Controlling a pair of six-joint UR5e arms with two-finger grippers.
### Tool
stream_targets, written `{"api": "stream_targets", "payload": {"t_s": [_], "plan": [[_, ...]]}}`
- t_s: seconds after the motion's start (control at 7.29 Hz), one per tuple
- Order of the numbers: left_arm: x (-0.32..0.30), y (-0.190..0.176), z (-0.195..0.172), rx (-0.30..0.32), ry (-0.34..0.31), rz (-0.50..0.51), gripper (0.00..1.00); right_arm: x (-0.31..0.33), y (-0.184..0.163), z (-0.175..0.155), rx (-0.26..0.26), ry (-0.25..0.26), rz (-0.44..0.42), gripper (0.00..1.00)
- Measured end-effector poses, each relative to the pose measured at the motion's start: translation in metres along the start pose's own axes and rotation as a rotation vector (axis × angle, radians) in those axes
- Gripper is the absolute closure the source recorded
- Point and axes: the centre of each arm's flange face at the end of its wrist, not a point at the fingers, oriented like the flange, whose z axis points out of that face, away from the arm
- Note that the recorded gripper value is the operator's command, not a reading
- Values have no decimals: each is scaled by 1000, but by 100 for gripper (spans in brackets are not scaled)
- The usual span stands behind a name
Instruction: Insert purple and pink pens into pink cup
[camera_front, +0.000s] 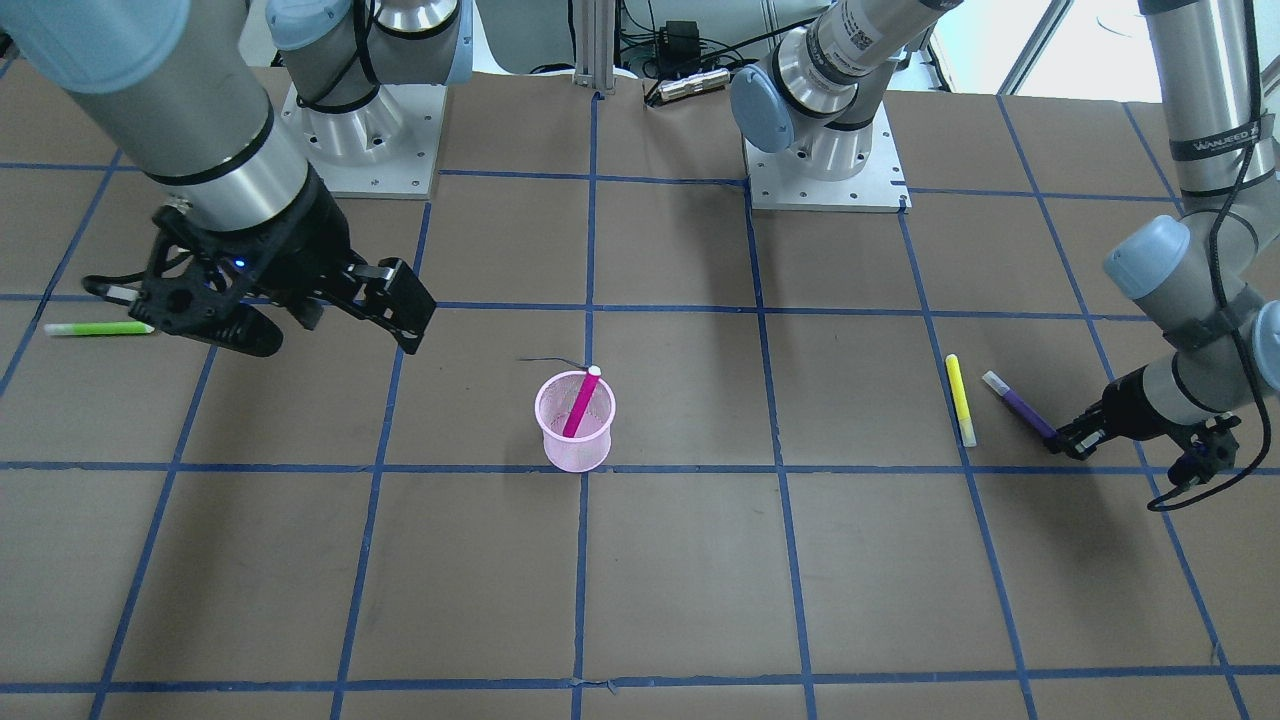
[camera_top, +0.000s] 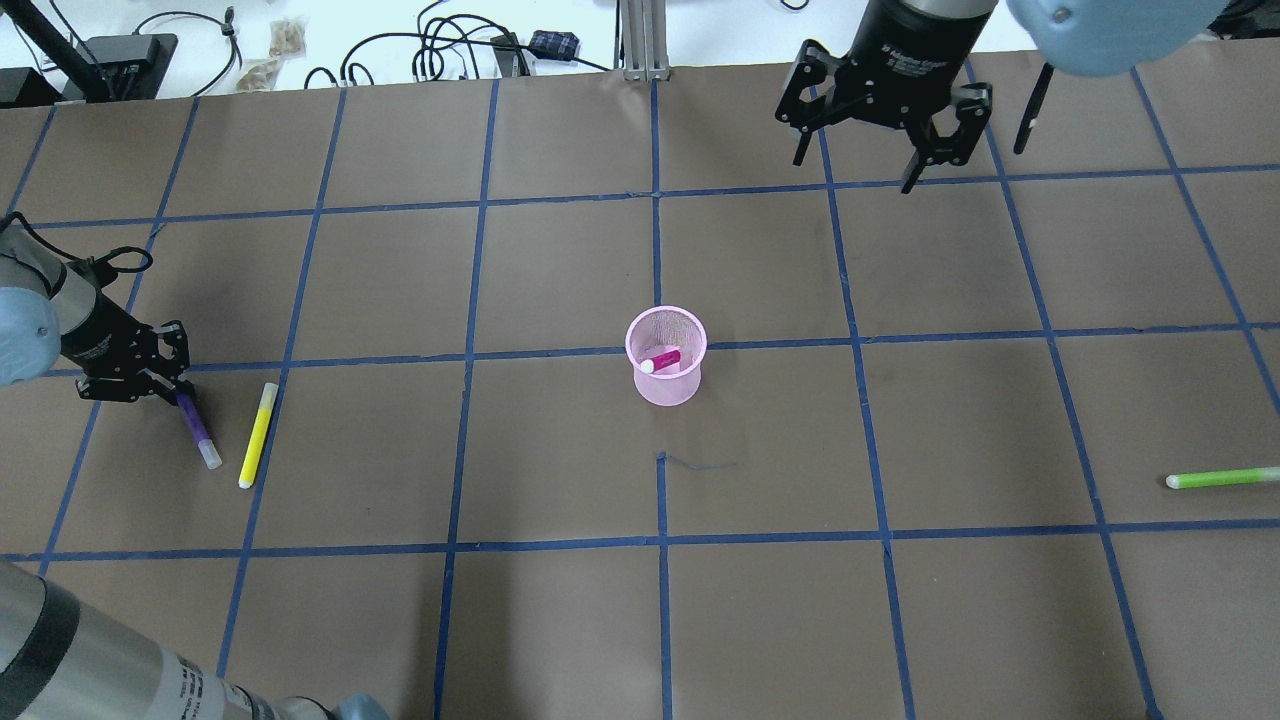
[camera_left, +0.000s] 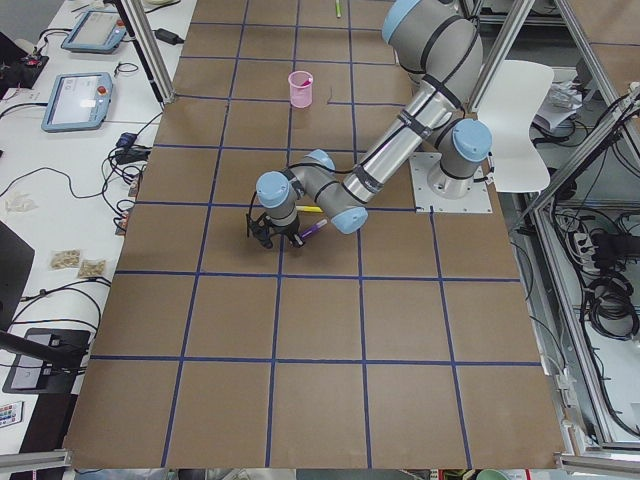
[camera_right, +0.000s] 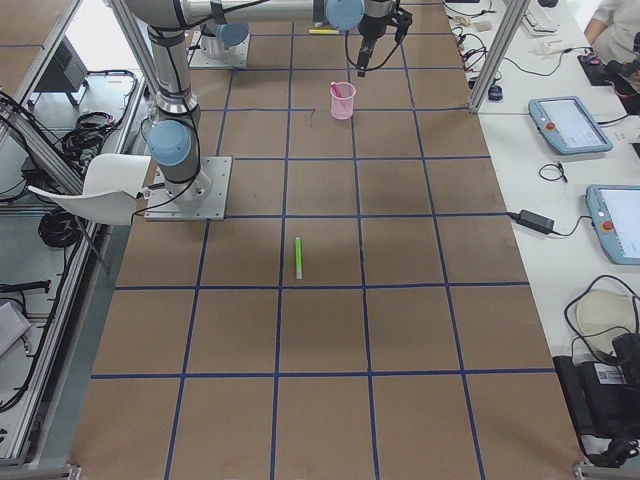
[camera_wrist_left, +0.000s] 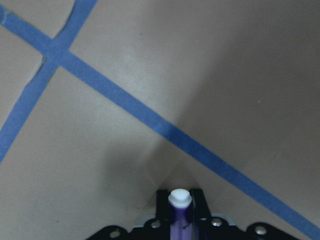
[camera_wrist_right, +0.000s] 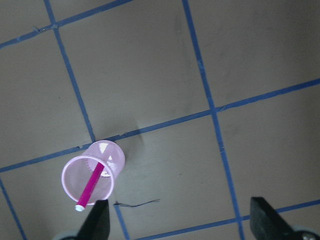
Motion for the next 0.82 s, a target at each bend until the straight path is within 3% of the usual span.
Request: {"api": "stream_targets", "payload": {"t_s": [0.14,0.27,0.55,0.82], "plan": [[1,-1,-13,20,-1,7,100,11,-4,-9,19,52,-66,0],[9,-7,-42,77,-4,23,100,17,-4,-10,19,82,-108,0],[64,-11,-129,244,-17,110,100,23,3,-4,17,104,-141,0],[150,21,-178,354,-20,196,100,31,5,9,69,108,-158,0]]}}
